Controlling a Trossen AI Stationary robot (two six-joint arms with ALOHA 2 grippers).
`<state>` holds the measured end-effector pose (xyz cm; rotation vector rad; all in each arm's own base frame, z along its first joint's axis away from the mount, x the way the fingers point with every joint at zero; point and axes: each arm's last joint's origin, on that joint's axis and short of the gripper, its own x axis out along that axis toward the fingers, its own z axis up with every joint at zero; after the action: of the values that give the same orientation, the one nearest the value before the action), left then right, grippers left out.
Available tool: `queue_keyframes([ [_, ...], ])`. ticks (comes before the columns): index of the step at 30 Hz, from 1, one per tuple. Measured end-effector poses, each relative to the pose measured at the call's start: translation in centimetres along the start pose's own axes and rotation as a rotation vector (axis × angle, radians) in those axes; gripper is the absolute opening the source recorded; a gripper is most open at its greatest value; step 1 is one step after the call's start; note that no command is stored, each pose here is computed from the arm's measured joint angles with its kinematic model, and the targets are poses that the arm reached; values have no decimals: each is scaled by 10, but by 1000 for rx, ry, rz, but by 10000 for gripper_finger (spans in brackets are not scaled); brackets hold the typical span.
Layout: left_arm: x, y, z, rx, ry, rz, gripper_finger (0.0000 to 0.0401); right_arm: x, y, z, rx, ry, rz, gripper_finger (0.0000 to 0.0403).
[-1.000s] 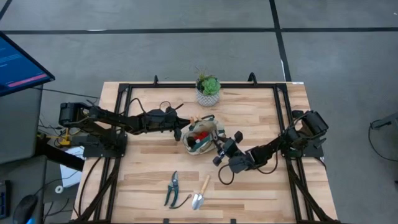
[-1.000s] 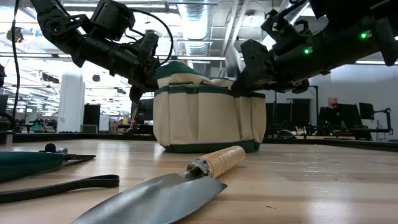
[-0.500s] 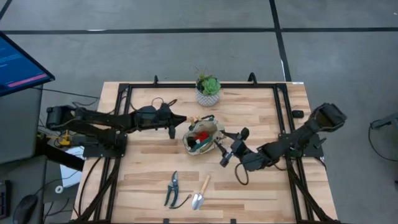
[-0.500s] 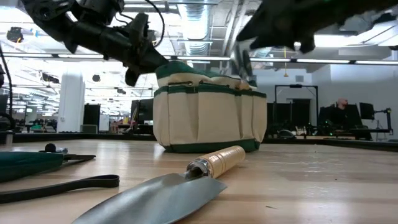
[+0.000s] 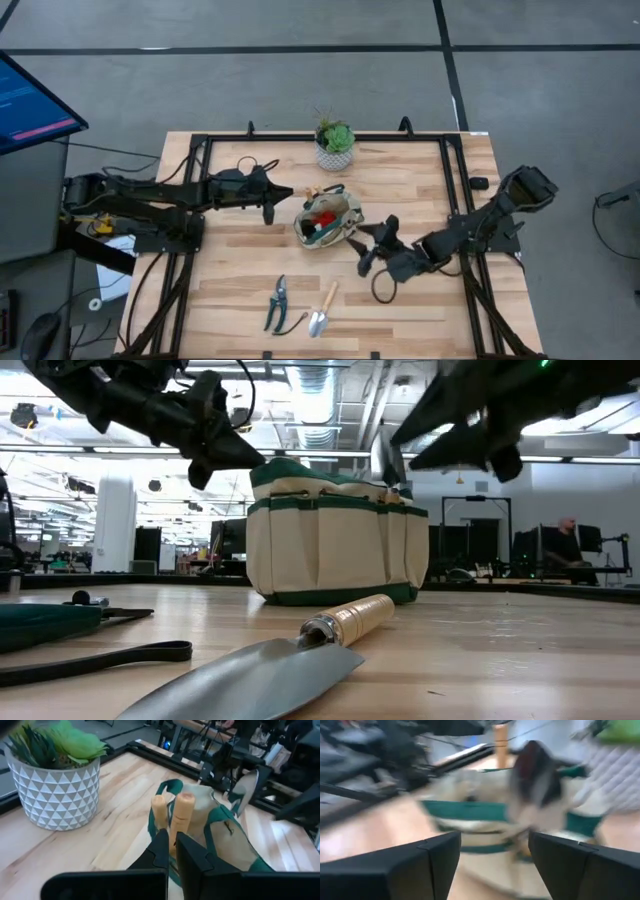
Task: Pick & Place Garden tools in Gardening bag
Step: Put the trowel into the gardening bag
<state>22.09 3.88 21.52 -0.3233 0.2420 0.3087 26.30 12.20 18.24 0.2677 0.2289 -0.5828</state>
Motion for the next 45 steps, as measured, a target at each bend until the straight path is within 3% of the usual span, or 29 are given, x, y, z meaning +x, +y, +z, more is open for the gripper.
queue_keyframes([
  [5,-16,-1,7,0,-12,-5,3,-26,8,13,251,70,173,218],
  [9,-33,-2,18,-16,-74,-26,3,-35,15,19,522,349,290,201],
  [12,-46,-3,25,-45,-128,-46,3,-34,30,17,653,646,284,181],
  [15,-58,-5,32,-75,-182,-69,3,-32,47,10,776,929,192,161],
  [18,-69,-5,37,-83,-225,-92,3,-26,71,4,876,1049,115,144],
  [23,-80,-6,42,-88,-276,-114,3,-4,103,-12,986,1082,-32,122],
  [28,-84,-6,43,-90,-289,-119,3,25,120,-21,1022,1065,-97,112],
  [32,-83,-6,43,-84,-278,-142,3,44,118,-17,1015,1047,-190,111],
  [38,-83,-7,42,-77,-265,-176,3,47,101,-10,934,1055,-390,111],
  [45,-83,-8,42,-73,-255,-194,3,54,103,-4,970,1010,-378,111],
])
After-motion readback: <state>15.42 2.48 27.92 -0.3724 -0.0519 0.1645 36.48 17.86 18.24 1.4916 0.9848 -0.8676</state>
